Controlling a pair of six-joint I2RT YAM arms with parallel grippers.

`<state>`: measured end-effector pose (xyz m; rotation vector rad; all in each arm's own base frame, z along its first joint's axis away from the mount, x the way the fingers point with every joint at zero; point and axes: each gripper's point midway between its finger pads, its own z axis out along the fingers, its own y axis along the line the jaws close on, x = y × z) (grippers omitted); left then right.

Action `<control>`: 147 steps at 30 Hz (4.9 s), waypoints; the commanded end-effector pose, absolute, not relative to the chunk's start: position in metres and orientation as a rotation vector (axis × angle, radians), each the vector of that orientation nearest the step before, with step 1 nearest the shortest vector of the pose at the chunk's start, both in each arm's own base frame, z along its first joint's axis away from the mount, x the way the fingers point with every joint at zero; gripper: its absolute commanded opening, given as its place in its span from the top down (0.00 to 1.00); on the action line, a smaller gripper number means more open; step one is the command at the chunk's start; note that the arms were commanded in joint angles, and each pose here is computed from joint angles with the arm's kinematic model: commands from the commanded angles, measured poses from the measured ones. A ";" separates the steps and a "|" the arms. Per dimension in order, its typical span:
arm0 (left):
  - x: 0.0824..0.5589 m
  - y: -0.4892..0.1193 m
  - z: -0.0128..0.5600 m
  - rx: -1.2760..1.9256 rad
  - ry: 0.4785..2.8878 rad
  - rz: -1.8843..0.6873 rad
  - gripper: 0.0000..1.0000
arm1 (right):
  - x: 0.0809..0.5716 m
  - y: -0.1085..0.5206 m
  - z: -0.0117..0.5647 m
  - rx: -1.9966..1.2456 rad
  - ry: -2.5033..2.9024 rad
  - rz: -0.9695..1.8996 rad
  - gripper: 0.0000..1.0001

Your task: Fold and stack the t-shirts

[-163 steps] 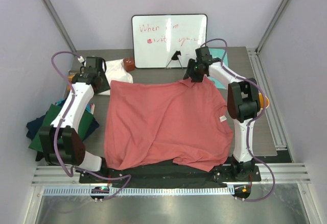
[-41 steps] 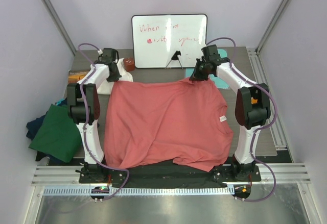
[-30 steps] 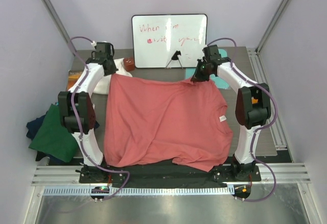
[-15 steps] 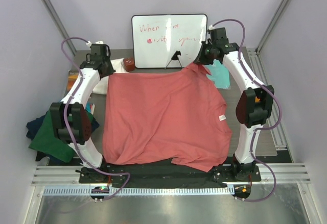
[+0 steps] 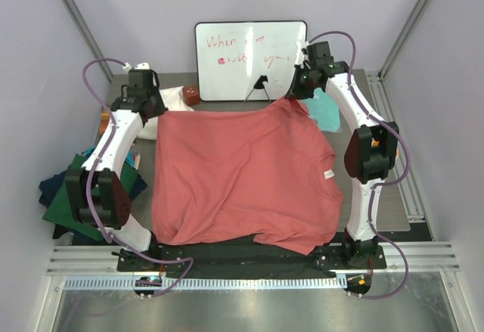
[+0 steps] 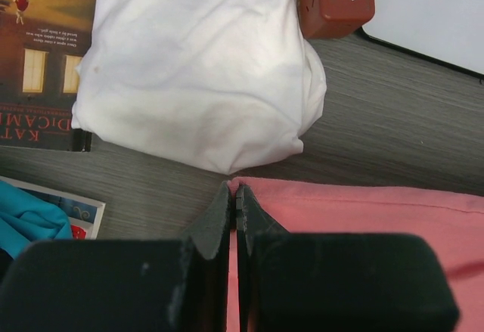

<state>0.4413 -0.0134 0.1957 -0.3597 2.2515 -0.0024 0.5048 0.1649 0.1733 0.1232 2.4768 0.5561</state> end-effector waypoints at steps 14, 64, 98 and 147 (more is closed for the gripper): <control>0.387 -0.016 0.189 -0.351 2.302 -0.050 1.00 | 0.411 0.149 0.202 0.096 2.528 0.552 0.99; 0.369 0.002 0.108 -0.518 2.643 0.187 1.00 | 0.307 0.185 0.113 0.046 2.876 0.649 0.99; 0.370 0.015 0.109 -0.478 2.680 0.312 1.00 | 0.291 0.195 0.094 0.025 2.943 0.698 0.99; 0.489 0.021 0.191 -0.469 2.413 0.305 0.99 | 0.484 0.171 0.192 0.137 2.606 0.639 0.99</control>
